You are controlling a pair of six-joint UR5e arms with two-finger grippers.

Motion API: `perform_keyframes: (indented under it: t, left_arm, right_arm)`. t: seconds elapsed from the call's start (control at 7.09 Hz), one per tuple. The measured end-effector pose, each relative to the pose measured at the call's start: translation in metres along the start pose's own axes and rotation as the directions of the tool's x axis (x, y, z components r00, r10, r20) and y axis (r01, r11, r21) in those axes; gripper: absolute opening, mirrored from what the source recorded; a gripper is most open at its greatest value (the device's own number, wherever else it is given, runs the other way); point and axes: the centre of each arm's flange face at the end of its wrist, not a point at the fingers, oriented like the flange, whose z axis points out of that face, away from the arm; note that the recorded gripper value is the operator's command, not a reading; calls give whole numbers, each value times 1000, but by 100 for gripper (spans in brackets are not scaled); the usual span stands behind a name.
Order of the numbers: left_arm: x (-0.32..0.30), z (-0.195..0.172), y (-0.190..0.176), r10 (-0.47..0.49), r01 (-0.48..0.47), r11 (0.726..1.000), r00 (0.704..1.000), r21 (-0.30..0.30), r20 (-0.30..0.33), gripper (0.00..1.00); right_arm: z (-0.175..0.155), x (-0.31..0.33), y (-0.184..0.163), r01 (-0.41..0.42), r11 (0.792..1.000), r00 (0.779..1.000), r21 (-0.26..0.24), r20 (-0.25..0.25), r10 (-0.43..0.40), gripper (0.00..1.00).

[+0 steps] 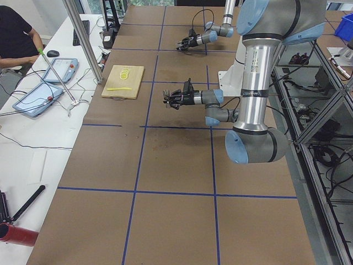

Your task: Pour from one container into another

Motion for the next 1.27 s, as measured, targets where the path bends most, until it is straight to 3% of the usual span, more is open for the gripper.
perform_keyframes:
  t: [0.28,0.56,0.99,1.27]
  left_arm:
    - [5,-2,-1,26,-26,1000,1000,-7,-12,0]
    - [53,3,-9,79,-81,997,994,-18,-78,0]
    - [144,9,-2,84,-116,987,962,-109,-258,0]
    - [192,14,-1,145,-213,969,899,-124,-414,0]
  right_arm:
    - [-3,-15,-22,-14,1000,997,3,72,14,11]
    - [-7,-55,-55,-49,998,991,25,128,46,11]
    - [-33,-103,-106,-56,998,977,42,208,46,11]
    - [-53,-117,-138,-72,997,960,14,272,65,11]
